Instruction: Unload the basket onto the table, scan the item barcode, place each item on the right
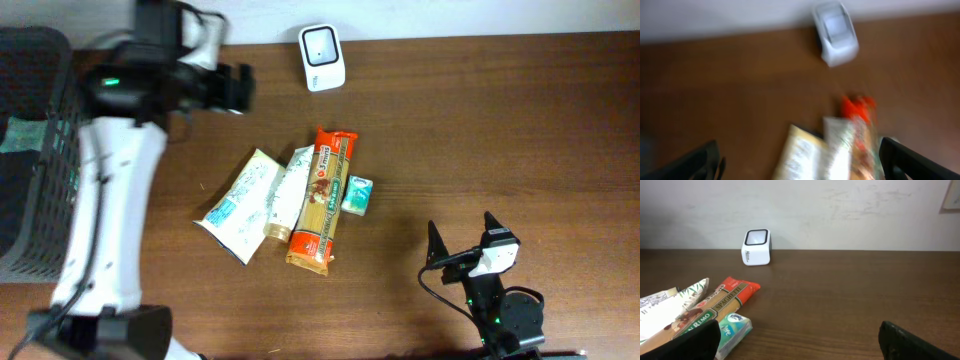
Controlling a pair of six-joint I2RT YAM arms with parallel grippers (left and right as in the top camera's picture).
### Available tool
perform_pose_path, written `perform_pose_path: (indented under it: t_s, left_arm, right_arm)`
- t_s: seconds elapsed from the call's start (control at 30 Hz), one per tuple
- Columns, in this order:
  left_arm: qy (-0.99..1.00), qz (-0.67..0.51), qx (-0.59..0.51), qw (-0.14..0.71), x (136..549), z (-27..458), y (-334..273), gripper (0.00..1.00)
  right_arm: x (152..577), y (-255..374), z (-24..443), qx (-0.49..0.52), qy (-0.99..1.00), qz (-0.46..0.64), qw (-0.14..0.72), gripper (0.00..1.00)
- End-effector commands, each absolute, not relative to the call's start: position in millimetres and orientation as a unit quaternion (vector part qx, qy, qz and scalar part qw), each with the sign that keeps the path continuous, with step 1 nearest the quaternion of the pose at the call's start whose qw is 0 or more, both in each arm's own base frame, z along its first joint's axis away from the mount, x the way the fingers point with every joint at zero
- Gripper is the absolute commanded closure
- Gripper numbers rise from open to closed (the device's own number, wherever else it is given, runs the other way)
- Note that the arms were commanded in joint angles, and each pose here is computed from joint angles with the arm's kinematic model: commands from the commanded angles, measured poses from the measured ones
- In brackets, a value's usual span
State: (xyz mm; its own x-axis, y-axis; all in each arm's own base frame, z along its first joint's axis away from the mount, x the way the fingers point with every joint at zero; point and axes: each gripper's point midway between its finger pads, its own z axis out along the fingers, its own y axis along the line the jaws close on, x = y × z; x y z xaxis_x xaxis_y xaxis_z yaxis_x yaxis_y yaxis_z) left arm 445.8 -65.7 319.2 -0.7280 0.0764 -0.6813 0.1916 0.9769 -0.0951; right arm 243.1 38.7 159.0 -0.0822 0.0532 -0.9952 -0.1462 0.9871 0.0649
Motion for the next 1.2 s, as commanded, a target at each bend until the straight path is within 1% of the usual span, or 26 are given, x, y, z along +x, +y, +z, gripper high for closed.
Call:
perform_pose_path:
  t_s: [0.0,0.03,0.07,0.1,0.13,0.2,0.23,0.27,0.3,0.33,0.37,0.4,0.47,0.5,0.6,0.63,0.73,0.77,0.83,0.9,0.93,0.97,1.0,1.03,1.1,1.17]
  left_arm:
    - [0.878,0.069,-0.052,0.471,441,403,60,0.01]
    - [0.858,0.116,-0.103,0.489,438,417,108,0.01]
    - [0.847,0.14,-0.137,0.493,432,421,143,0.01]
    - [0.839,0.164,-0.18,0.486,421,418,187,0.01]
    - [0.837,0.174,-0.21,0.474,413,410,214,0.0]
    - [0.85,0.188,-0.259,0.418,405,366,269,0.01]
    - [0.856,0.188,-0.267,0.401,405,352,279,0.02]
    - [0.871,0.177,-0.277,0.365,410,316,295,0.07]
    - [0.894,0.141,-0.259,0.339,417,285,295,0.07]
    - [0.913,0.078,-0.244,0.318,423,254,291,0.08]
    - [0.921,0.047,-0.244,0.302,422,237,290,0.09]
    - [0.929,0.026,-0.24,0.282,417,220,291,0.09]
    - [0.949,-0.016,-0.237,0.205,400,171,286,0.08]
    - [0.954,-0.029,-0.236,0.181,399,151,285,0.09]
    - [0.958,-0.078,-0.229,0.155,405,111,278,0.12]
    - [0.959,-0.088,-0.224,0.151,405,104,277,0.13]
    - [0.959,-0.109,-0.237,0.109,396,60,283,0.16]
    - [0.959,-0.114,-0.237,0.101,395,52,282,0.23]
    - [0.959,-0.127,-0.241,0.075,391,27,278,0.31]
    - [0.959,-0.136,-0.241,0.058,390,11,273,0.43]
    - [0.959,-0.139,-0.243,0.053,389,6,273,0.65]
    - [0.959,-0.139,-0.243,0.053,389,6,273,0.78]
    - [0.957,-0.138,-0.25,0.054,390,8,273,0.95]
    - [0.957,-0.139,-0.25,0.052,389,11,273,1.0]
    - [0.957,-0.136,-0.249,0.057,392,30,275,1.0]
    - [0.956,-0.121,-0.252,0.089,401,81,283,1.0]
  right_arm:
    - [243,39,156,-0.036,0.734,0.072,0.675,0.01]
    - [243,40,156,-0.036,0.734,0.072,0.675,0.01]
    - [243,39,156,-0.036,0.734,0.072,0.675,0.01]
    - [243,40,156,-0.036,0.734,0.072,0.675,0.01]
    - [243,40,156,-0.036,0.734,0.072,0.675,0.01]
    - [243,40,156,-0.036,0.734,0.072,0.675,0.01]
    - [243,39,156,-0.036,0.734,0.072,0.675,0.01]
    - [243,39,156,-0.036,0.734,0.072,0.675,0.01]
    - [243,39,156,-0.036,0.734,0.072,0.675,0.01]
    - [243,39,156,-0.036,0.734,0.072,0.675,0.01]
    - [243,40,156,-0.036,0.734,0.072,0.675,0.01]
    - [243,39,156,-0.036,0.734,0.072,0.675,0.01]
    - [243,40,156,-0.036,0.734,0.072,0.675,0.01]
    - [243,40,156,-0.036,0.734,0.072,0.675,0.01]
    - [243,40,156,-0.036,0.734,0.072,0.675,0.01]
    - [243,39,156,-0.036,0.734,0.072,0.675,0.01]
    - [243,39,156,-0.036,0.734,0.072,0.675,0.01]
    - [243,40,156,-0.036,0.734,0.072,0.675,0.01]
    - [243,39,156,-0.036,0.734,0.072,0.675,0.01]
    - [243,39,156,-0.036,0.734,0.072,0.675,0.01]
    - [243,40,156,-0.036,0.734,0.072,0.675,0.01]
    - [243,39,156,-0.036,0.734,0.072,0.675,0.01]
    - [243,40,156,-0.036,0.734,0.072,0.675,0.01]
    - [243,40,156,-0.036,0.734,0.072,0.675,0.01]
    - [243,40,156,-0.036,0.734,0.072,0.675,0.01]
    - [243,39,156,-0.036,0.734,0.072,0.675,0.01]
